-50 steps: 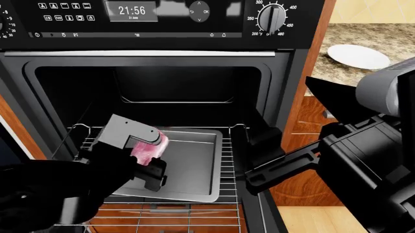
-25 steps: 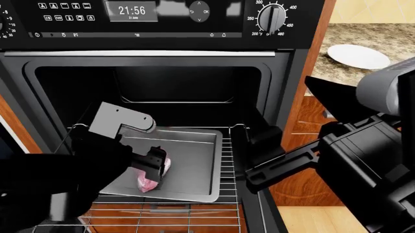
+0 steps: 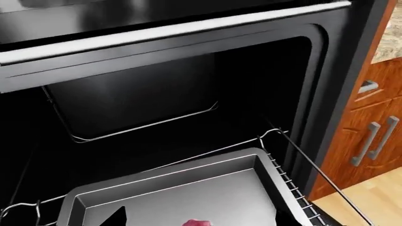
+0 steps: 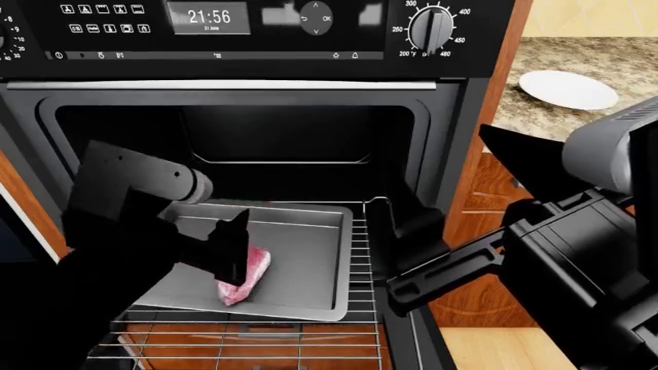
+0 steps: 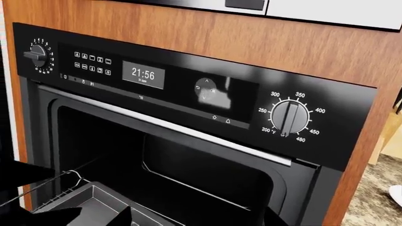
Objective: Place the steak on the rack of the oven.
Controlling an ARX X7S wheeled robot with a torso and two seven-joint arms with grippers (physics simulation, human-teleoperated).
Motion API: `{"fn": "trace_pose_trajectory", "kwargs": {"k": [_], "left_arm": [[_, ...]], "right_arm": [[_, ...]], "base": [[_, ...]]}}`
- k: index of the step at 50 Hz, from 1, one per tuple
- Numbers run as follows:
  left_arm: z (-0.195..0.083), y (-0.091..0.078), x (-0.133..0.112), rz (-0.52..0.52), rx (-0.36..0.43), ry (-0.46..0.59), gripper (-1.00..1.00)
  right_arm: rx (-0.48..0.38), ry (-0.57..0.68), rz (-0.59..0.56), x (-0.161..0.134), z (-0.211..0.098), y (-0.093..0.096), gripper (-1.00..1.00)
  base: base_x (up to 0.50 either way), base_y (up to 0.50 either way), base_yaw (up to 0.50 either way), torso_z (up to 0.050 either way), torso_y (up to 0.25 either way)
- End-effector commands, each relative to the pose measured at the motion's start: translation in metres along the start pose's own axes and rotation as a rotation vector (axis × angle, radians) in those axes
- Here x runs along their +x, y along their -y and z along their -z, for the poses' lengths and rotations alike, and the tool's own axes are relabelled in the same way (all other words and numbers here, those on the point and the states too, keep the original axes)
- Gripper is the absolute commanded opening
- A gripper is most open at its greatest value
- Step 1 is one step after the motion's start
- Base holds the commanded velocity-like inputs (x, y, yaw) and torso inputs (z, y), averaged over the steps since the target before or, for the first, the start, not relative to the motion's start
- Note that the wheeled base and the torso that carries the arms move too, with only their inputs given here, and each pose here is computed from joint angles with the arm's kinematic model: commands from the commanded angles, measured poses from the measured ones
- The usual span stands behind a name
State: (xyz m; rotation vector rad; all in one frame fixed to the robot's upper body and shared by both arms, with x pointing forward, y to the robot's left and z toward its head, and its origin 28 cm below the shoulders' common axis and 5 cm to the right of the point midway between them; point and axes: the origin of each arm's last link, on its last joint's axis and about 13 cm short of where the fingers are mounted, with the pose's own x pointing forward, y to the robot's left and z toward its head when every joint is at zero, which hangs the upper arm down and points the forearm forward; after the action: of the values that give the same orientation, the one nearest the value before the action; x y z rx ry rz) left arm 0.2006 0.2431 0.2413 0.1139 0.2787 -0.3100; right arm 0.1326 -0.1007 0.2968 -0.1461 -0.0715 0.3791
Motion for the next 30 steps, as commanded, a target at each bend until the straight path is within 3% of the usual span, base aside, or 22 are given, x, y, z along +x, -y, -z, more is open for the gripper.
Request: {"fn": "trace_pose_trajectory", "kwargs": {"k": [1,7,21,22,30], "left_arm": [[0.003,0.003,-0.023,0.050,0.013,0.090,1.00],[0.004,0.001,-0.038,0.072,-0.040,0.156,1.00],[0.010,0.003,-0.075,0.138,0.001,0.383,1.00],[0.010,0.004,-0.078,0.151,-0.044,0.381,1.00],[0.009,0.007,-0.081,0.136,-0.061,0.460,1.00]], "right_arm": [[-0.007,-0.007,-0.012,-0.005,0.003,-0.001,1.00],[-0.024,0.016,-0.039,-0.010,0.005,-0.003,1.00],[-0.073,0.098,-0.085,-0.031,0.010,-0.014,1.00],[-0.097,0.099,-0.080,-0.033,0.011,-0.013,1.00],[-0.125,0.204,-0.041,-0.040,0.011,-0.003,1.00]], "base": [[0.00,0.00,0.00,0.000,0.000],[0.00,0.00,0.00,0.000,0.000],[0.00,0.00,0.00,0.000,0.000],[0.00,0.00,0.00,0.000,0.000],[0.00,0.00,0.00,0.000,0.000]]}}
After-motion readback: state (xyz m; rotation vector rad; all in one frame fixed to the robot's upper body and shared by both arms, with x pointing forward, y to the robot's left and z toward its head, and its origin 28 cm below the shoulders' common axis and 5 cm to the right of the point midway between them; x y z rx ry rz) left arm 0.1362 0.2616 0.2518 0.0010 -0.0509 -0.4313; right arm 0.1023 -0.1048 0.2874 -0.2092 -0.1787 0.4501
